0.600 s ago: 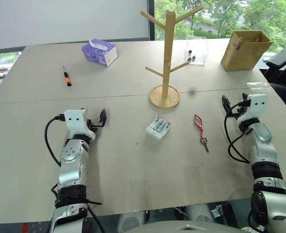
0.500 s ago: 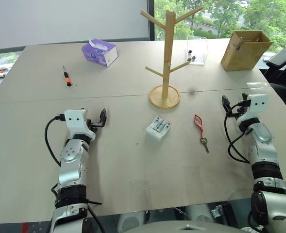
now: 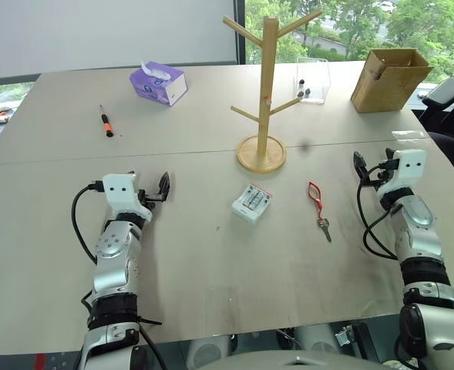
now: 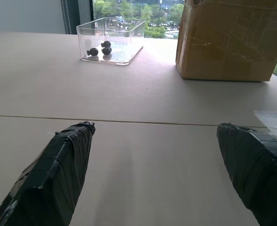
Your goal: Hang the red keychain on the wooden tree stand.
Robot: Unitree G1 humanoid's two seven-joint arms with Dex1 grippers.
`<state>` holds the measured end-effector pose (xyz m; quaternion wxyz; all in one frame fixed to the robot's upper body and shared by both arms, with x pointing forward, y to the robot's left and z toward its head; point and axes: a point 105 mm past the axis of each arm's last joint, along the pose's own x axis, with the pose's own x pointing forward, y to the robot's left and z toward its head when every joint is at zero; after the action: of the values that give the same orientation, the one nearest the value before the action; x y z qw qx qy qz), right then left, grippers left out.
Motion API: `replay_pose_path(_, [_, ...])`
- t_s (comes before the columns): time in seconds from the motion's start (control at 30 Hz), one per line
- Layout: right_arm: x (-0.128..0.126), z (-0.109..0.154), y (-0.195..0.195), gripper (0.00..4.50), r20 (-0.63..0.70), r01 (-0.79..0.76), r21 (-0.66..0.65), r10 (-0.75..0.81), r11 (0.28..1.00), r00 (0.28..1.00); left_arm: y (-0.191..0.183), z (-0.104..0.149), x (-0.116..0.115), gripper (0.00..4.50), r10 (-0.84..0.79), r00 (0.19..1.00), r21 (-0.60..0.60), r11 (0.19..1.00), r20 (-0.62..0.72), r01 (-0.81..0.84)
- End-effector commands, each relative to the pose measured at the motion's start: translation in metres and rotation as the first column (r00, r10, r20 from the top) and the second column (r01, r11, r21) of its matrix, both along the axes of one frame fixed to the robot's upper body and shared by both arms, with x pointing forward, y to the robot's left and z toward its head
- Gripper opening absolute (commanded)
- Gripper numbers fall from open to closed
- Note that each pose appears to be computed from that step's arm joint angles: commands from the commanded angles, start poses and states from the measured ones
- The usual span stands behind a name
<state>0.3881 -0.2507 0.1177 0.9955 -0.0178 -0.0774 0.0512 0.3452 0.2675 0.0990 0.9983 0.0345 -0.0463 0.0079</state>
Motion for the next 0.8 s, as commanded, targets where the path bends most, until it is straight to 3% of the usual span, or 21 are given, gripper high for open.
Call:
replay_pose_path(0.03, [-0.003,0.015,-0.011,4.50,0.053,0.028,-0.004,-0.027,1.000,0.998,0.001,0.011,0.001,4.39,0.001,0.999,-0.002,1.000,0.046,-0.001])
replay_pose_path(0.13, [-0.004,0.016,-0.010,4.50,0.061,0.016,-0.008,-0.016,1.000,0.998,0.001,0.011,0.001,4.39,0.000,0.999,-0.003,1.000,0.046,0.000])
replay_pose_path(0.27, [-0.024,0.027,0.005,4.50,0.118,-0.253,0.039,0.247,0.967,0.962,-0.003,0.012,0.002,4.39,-0.011,0.999,-0.005,1.000,0.047,0.012])
replay_pose_path(0.37, [-0.060,0.015,0.020,4.50,-0.011,-0.549,-0.032,0.549,0.835,0.836,-0.009,0.012,0.004,4.39,-0.038,0.998,-0.002,0.999,0.043,0.038])
replay_pose_path(0.43, [-0.088,0.002,0.017,4.50,-0.132,-0.672,-0.088,0.660,0.735,0.739,-0.012,0.012,0.005,4.39,-0.051,0.998,-0.001,0.999,0.044,0.051])
replay_pose_path(0.53, [-0.116,-0.012,0.009,4.50,-0.244,-0.755,-0.135,0.718,0.641,0.652,-0.016,0.013,0.007,4.39,-0.066,0.997,-0.006,0.998,0.046,0.066])
replay_pose_path(0.63, [-0.130,-0.023,0.002,4.50,-0.284,-0.780,-0.194,0.727,0.595,0.625,-0.025,0.016,0.007,4.39,-0.097,0.994,-0.010,0.995,0.058,0.098])
replay_pose_path(0.8, [-0.129,-0.023,0.001,4.50,-0.271,-0.772,-0.226,0.723,0.594,0.636,-0.081,0.031,-0.026,4.39,-0.309,0.946,-0.014,0.950,0.099,0.312])
